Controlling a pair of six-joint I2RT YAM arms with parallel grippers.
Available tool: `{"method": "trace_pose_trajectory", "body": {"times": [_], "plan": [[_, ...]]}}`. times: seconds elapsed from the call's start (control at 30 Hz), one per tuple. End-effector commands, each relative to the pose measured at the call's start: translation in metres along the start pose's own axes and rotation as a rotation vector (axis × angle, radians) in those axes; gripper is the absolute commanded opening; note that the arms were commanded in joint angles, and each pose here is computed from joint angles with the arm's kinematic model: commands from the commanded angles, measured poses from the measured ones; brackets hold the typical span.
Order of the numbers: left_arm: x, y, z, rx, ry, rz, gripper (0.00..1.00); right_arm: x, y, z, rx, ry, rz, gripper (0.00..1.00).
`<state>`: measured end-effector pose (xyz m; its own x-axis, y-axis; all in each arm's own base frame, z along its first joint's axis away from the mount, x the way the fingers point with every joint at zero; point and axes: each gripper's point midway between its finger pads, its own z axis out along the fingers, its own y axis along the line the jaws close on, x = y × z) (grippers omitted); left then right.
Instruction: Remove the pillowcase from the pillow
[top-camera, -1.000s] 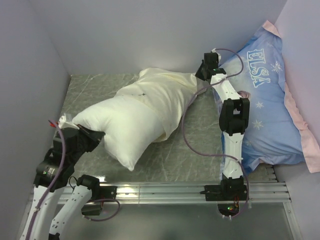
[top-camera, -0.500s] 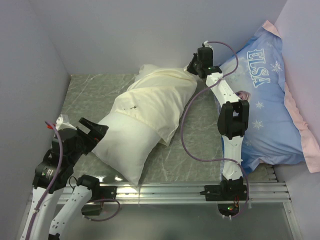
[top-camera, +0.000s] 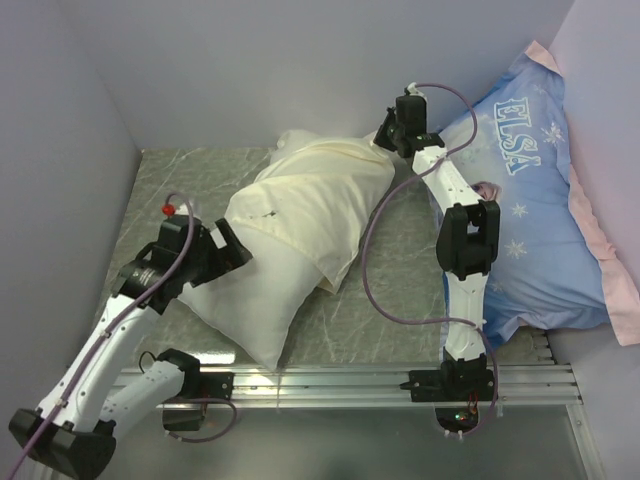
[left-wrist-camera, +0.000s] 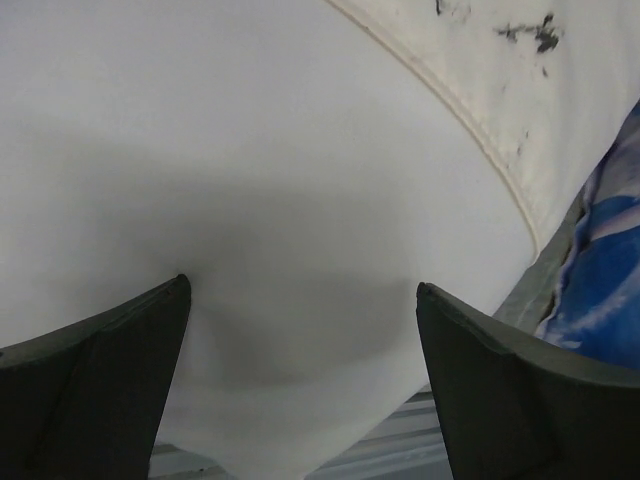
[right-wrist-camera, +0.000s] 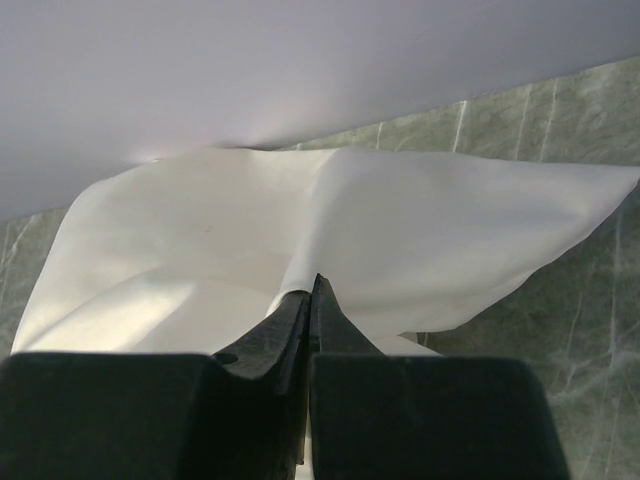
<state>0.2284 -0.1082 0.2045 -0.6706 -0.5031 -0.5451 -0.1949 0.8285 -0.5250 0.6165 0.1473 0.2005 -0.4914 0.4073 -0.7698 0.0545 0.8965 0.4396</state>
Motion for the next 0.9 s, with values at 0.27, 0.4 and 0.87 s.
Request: {"method": "trace_pose_trajectory", "body": {"times": [0.27, 0.4, 0.87], "plan": [[-0.009, -0.018, 0.006, -0.203, 0.001, 0.481, 0.99, -0.034, 0.026, -0.028, -0.068, -0.080, -0.005, 0.00], [-0.012, -0.027, 0.008, -0.199, -0.041, 0.561, 0.99, -0.035, 0.030, -0.025, -0.077, -0.071, -0.003, 0.00], [0.028, -0.037, 0.048, -0.116, 0.063, 0.848, 0.99, -0.033, 0.034, -0.022, -0.080, -0.068, -0.018, 0.00]]}}
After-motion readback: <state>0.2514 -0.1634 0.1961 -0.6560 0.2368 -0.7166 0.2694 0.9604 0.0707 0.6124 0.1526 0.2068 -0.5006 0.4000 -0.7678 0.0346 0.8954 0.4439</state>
